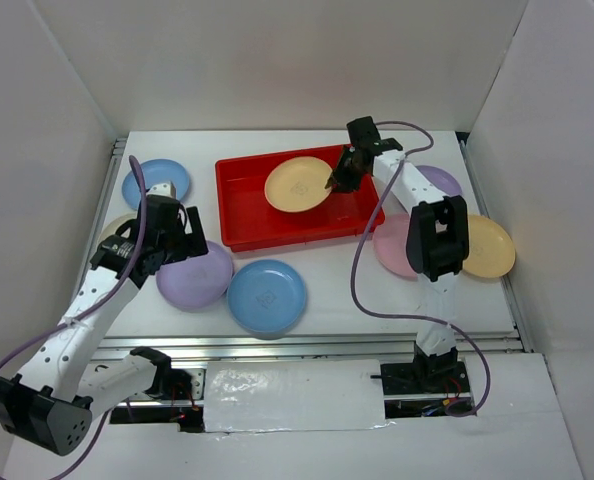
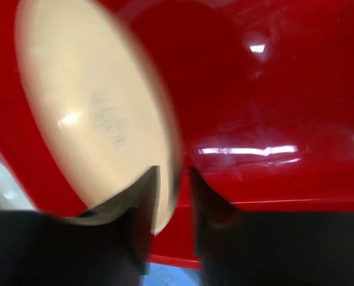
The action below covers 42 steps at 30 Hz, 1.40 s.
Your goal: Place the plates into the plastic bin on the countertop
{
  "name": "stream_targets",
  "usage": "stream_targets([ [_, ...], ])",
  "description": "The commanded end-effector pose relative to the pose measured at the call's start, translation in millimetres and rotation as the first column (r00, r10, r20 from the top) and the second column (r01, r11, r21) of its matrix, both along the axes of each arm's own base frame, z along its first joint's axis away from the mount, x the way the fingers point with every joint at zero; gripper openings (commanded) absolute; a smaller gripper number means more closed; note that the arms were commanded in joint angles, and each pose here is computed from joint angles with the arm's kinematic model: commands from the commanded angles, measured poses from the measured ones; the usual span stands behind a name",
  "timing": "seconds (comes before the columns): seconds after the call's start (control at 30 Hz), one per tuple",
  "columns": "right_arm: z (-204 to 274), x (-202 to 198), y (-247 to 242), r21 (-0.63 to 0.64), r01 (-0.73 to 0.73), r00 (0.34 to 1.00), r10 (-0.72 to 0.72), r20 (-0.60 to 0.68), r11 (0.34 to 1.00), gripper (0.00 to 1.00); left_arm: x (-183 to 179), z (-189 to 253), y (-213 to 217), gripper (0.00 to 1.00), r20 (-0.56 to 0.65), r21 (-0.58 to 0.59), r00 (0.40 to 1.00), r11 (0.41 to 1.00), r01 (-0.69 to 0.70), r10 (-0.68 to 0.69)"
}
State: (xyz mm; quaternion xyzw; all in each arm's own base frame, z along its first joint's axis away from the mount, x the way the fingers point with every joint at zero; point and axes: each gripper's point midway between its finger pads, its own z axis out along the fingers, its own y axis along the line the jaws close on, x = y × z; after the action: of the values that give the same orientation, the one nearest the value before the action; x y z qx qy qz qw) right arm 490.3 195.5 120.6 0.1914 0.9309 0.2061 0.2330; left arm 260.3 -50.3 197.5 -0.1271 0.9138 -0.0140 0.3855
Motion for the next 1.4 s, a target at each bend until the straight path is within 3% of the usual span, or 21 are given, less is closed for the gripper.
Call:
stream_targets([
  [0.0,34.8,1.8,12.7,0.039,-0.074,0.995,0.071,0.072,0.997,0.47,-1.4,-1.6,-15.5,0.99,-0.004,-0.064,0.998,0.996,0.056,-0.057],
  [0.03,34.5,-1.6,13.0,0.035,-0.079,0.995,0.077,0.071,0.996,0.7,-4.4,-5.6,-17.1,0.99,-0.019,-0.075,0.998,0.996,0.054,-0.056],
  [0.13,55.2,-11.1,9.9,0.004,-0.087,0.988,0.086,0.125,0.996,1.0,-15.8,-23.7,-28.7,0.99,-0.066,-0.127,0.997,0.991,0.036,-0.045],
  [0.27,106.6,-41.5,7.9,-0.062,-0.094,0.962,0.107,0.253,0.994,1.0,-27.0,-49.7,-61.0,0.99,-0.12,-0.282,0.99,0.959,0.038,-0.075],
  [0.47,128.2,-100.8,8.4,-0.083,-0.143,0.923,0.163,0.347,0.986,1.0,-44.0,-115.0,-75.4,0.99,-0.226,-0.367,0.973,0.93,-0.031,-0.057],
  [0.63,109.8,-133.0,3.1,-0.092,-0.174,0.927,0.195,0.32,0.98,1.0,-52.4,-127.2,-87.9,0.99,-0.256,-0.315,0.965,0.949,-0.028,-0.056],
  [0.9,109.0,-156.2,-4.0,-0.104,-0.192,0.92,0.216,0.328,0.976,1.0,-68.9,-157.4,-89.8,0.96,-0.262,-0.148,0.96,0.978,-0.146,0.104],
  [1.1,115.6,-164.4,-7.3,-0.115,-0.196,0.911,0.225,0.346,0.974,1.0,-73.4,-185.1,-109.2,0.78,-0.314,-0.037,0.945,0.993,-0.108,0.091],
  [1.17,116.8,-166.0,-10.4,-0.121,-0.186,0.911,0.217,0.351,0.975,1.0,-75.2,-185.8,-124.1,0.66,-0.309,-0.022,0.948,0.996,-0.083,0.072],
  [1.27,114.3,-166.9,-13.1,-0.128,-0.18,0.913,0.214,0.348,0.975,1.0,-77.9,-182.4,-137.2,0.41,-0.297,-0.007,0.952,0.996,-0.086,0.08],
  [1.3,114.9,-167.7,-13.9,-0.129,-0.181,0.912,0.215,0.35,0.975,1.0,-82.1,-181.0,-142.5,0.28,-0.281,-0.005,0.957,0.997,-0.08,0.075],
  [1.37,112.7,-168.1,-15.0,-0.132,-0.179,0.914,0.214,0.345,0.975,1.0,-85.8,-178.1,-149.3,0.16,-0.273,-0.015,0.96,0.997,-0.073,0.066],
])
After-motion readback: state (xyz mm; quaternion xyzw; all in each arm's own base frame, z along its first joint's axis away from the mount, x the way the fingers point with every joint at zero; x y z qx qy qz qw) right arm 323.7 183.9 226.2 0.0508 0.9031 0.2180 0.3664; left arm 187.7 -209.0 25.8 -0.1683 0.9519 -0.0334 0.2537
